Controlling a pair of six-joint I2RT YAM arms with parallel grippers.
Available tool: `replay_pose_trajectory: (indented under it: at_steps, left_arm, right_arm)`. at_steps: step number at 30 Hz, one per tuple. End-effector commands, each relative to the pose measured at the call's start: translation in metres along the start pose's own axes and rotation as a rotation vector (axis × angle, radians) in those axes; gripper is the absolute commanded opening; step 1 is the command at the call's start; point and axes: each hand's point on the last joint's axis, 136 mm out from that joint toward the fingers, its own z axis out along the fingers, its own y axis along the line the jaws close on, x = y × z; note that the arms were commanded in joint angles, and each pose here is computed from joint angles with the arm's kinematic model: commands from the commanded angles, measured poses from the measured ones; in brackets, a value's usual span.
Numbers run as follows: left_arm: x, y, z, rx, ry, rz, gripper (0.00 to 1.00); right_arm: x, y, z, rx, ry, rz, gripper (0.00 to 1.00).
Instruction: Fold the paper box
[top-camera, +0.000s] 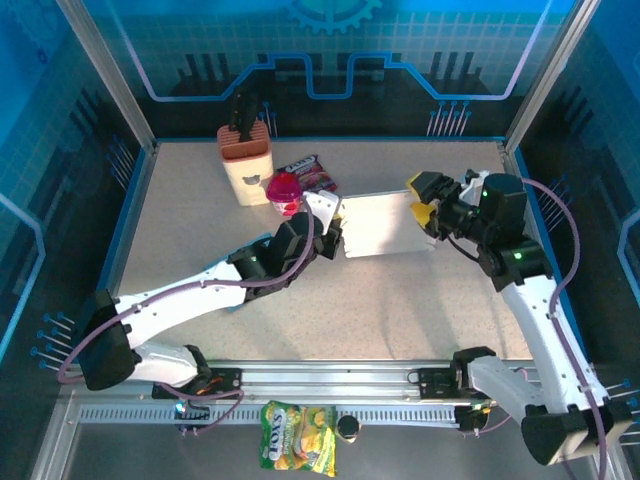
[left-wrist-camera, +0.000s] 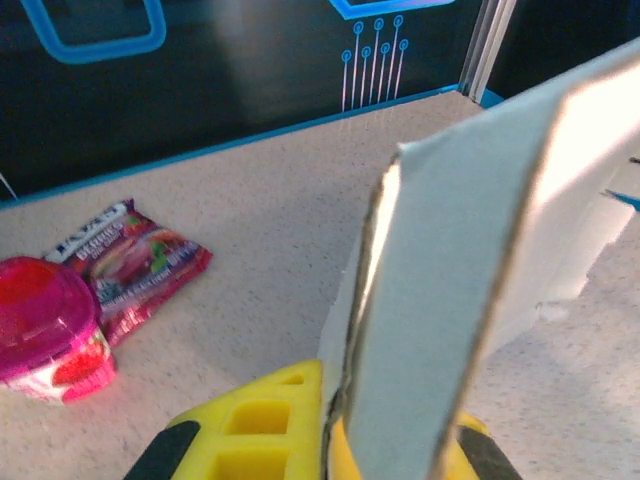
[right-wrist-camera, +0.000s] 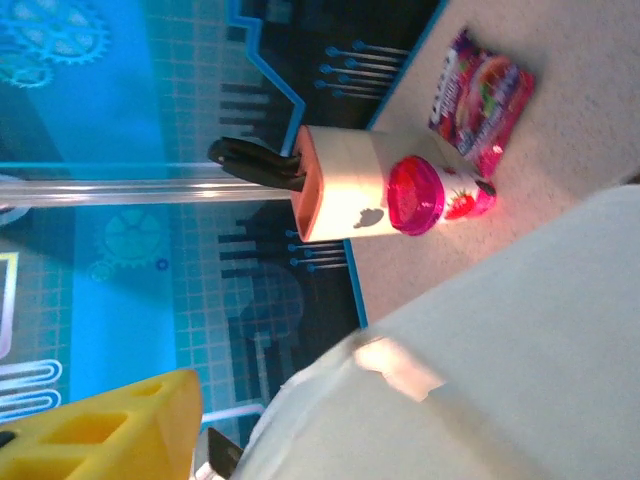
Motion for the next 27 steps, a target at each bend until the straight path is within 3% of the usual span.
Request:
replay_pose_trajectory:
  at_steps: [1, 3, 9, 19, 24, 27]
  left_arm:
    - [0.025, 0.009, -0.004, -0.140, 0.133, -0.108, 0.00]
    - [0.036, 0.012, -0.003, -0.185, 0.186, -0.133, 0.00]
    - [0.045, 0.010, -0.006, -0.215, 0.185, -0.176, 0.00]
    - [0.047, -0.008, -0.011, -0.157, 0.143, -0.097, 0.00]
    - [0.044, -0.011, -0.015, -0.153, 0.134, -0.069, 0.00]
    - [0.045, -0.011, -0.017, -0.147, 0.128, -0.062, 0.00]
  right_arm:
    - [-0.001, 0.021, -0.018, 0.004, -0.085, -0.102, 0.73]
    - [0.005, 0.022, -0.016, 0.033, -0.092, -0.119, 0.75]
    - [0.030, 0.005, 0.000, 0.153, -0.087, -0.113, 0.74]
    - [0.037, -0.009, 0.034, 0.196, -0.079, -0.068, 0.71]
    - [0.039, -0.010, 0.059, 0.195, -0.047, -0.053, 0.64]
    - [0.040, -0.017, 0.067, 0.206, -0.036, -0.040, 0.54]
